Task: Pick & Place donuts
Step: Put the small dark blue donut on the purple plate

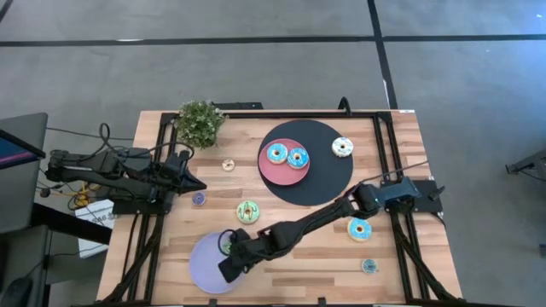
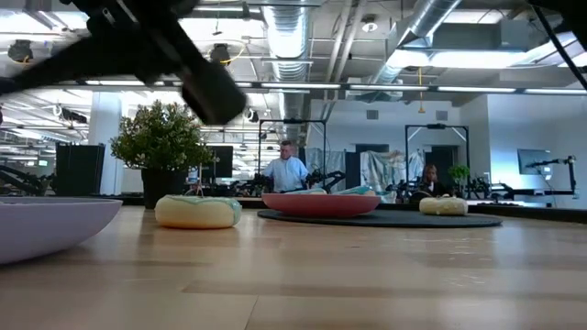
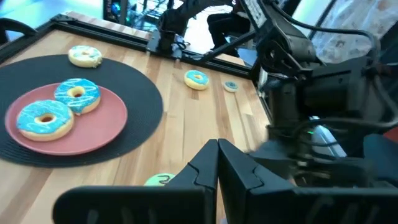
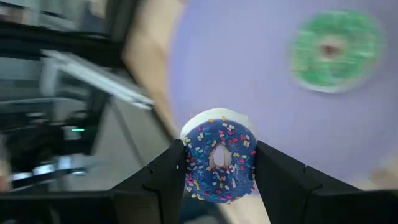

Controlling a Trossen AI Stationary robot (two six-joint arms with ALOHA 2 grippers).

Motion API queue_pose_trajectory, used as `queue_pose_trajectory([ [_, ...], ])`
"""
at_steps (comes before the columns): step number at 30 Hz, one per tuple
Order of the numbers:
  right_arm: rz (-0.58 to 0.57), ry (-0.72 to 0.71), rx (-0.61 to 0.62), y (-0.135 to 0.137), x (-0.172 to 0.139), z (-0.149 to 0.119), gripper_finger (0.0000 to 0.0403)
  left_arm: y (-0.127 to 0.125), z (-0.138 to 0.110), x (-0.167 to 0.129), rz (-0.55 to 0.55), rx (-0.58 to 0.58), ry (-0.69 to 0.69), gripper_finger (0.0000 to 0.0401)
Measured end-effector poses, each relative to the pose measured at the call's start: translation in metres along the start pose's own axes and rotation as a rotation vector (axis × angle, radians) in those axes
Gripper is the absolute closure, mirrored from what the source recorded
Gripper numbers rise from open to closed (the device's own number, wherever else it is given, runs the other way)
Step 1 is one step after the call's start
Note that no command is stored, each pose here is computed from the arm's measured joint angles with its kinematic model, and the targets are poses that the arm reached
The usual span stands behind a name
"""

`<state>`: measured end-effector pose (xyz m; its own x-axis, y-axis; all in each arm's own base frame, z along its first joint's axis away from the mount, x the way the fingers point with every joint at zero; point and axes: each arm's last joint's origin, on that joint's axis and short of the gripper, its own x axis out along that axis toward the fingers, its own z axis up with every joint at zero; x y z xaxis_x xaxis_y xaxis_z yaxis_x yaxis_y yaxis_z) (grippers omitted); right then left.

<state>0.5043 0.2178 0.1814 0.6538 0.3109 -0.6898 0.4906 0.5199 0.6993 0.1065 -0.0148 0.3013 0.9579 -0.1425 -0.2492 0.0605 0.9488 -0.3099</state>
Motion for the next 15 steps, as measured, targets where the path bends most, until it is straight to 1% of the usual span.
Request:
queue_pose_trajectory([
  [3, -0.099, 0.027, 0.029, -0.0082, -0.0022, 0.0, 0.0235, -0.0003, -0.0003, 0.0, -0.01, 0.0, 0.006, 0.0401],
  [5, -0.143, 0.041, 0.033, -0.0114, -0.0037, -0.001, 0.0235, -0.0003, -0.0003, 0.0, -0.01, 0.0, 0.006, 0.0401],
  [10, -0.136, 0.038, 0.033, -0.0095, -0.0049, -0.0004, 0.0232, -0.0003, -0.0003, 0.0, -0.01, 0.001, 0.006, 0.0401],
  [15, -0.137, 0.03, 0.028, -0.0102, -0.0049, 0.0022, 0.0216, -0.0002, -0.0003, 0.0, -0.009, 0.004, 0.005, 0.0401],
])
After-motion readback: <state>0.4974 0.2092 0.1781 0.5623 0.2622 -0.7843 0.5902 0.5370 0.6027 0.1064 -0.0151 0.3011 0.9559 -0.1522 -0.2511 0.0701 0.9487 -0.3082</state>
